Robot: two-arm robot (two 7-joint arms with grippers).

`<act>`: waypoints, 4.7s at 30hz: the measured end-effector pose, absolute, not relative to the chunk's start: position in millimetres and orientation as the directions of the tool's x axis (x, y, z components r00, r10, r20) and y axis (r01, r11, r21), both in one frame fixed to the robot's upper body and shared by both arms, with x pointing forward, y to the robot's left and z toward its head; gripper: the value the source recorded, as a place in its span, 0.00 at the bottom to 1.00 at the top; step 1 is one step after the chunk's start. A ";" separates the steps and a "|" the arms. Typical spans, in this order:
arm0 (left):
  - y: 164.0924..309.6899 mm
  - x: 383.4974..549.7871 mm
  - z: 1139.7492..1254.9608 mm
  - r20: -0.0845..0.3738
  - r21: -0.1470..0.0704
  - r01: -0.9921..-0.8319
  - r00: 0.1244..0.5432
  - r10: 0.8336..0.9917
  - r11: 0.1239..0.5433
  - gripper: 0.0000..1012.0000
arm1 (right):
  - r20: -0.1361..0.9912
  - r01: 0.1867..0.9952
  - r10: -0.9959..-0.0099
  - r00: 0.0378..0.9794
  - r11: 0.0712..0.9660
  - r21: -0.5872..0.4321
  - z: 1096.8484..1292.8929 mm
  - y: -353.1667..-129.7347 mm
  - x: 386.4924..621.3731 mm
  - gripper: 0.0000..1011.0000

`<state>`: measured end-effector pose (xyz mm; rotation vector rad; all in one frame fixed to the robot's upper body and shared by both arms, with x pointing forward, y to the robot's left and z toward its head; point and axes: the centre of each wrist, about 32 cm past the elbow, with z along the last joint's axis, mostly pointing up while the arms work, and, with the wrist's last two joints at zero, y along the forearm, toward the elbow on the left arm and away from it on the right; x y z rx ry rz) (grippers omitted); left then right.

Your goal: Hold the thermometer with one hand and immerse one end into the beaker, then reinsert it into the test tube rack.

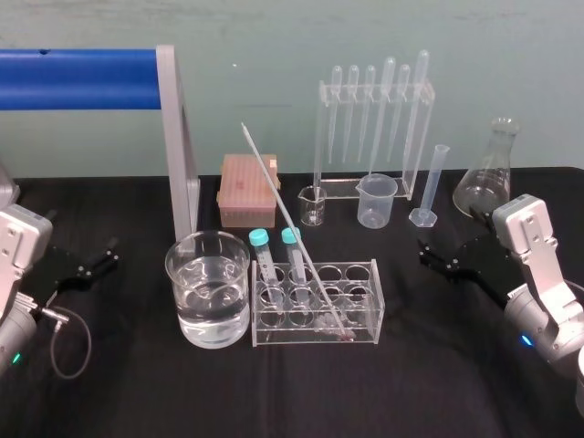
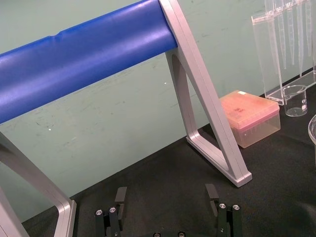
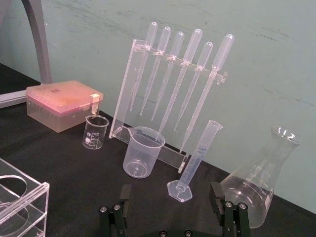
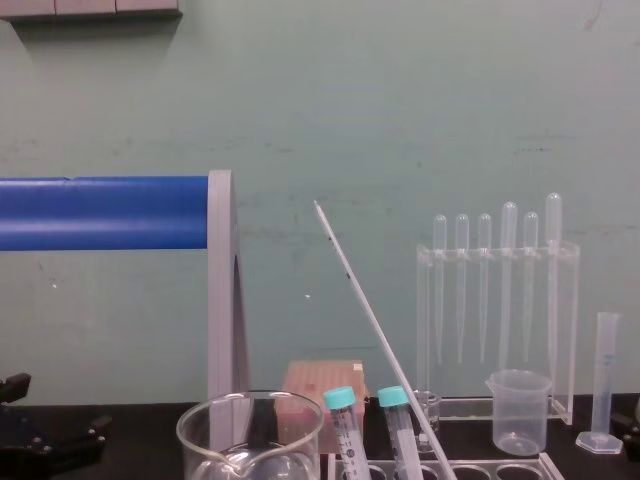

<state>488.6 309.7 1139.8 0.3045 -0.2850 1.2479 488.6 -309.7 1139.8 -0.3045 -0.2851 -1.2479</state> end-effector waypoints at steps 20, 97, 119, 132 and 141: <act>309.7 488.6 1139.8 0.374 0.070 -0.955 0.292 0.880 0.287 1.00 | 0.374 0.955 -0.880 0.292 0.287 -0.070 1139.8 -309.7 488.6 0.99; 309.7 488.6 1139.8 0.374 0.070 -0.955 0.292 0.880 0.287 1.00 | 0.023 0.534 -0.536 0.844 0.835 -0.137 1258.6 -234.3 556.6 0.99; 309.7 488.6 1139.8 0.374 0.070 -0.955 0.292 0.880 0.287 1.00 | 0.022 0.557 -0.563 0.826 0.811 -0.180 1263.5 -210.8 570.4 0.99; 309.7 488.6 1139.8 0.374 0.070 -0.955 0.292 0.880 0.287 1.00 | 0.022 0.555 -0.561 0.828 0.812 -0.177 1263.6 -211.7 570.0 0.70; 309.7 488.6 1139.8 0.374 0.070 -0.955 0.292 0.880 0.287 1.00 | 0.021 0.554 -0.559 0.829 0.814 -0.176 1263.6 -211.9 569.8 0.42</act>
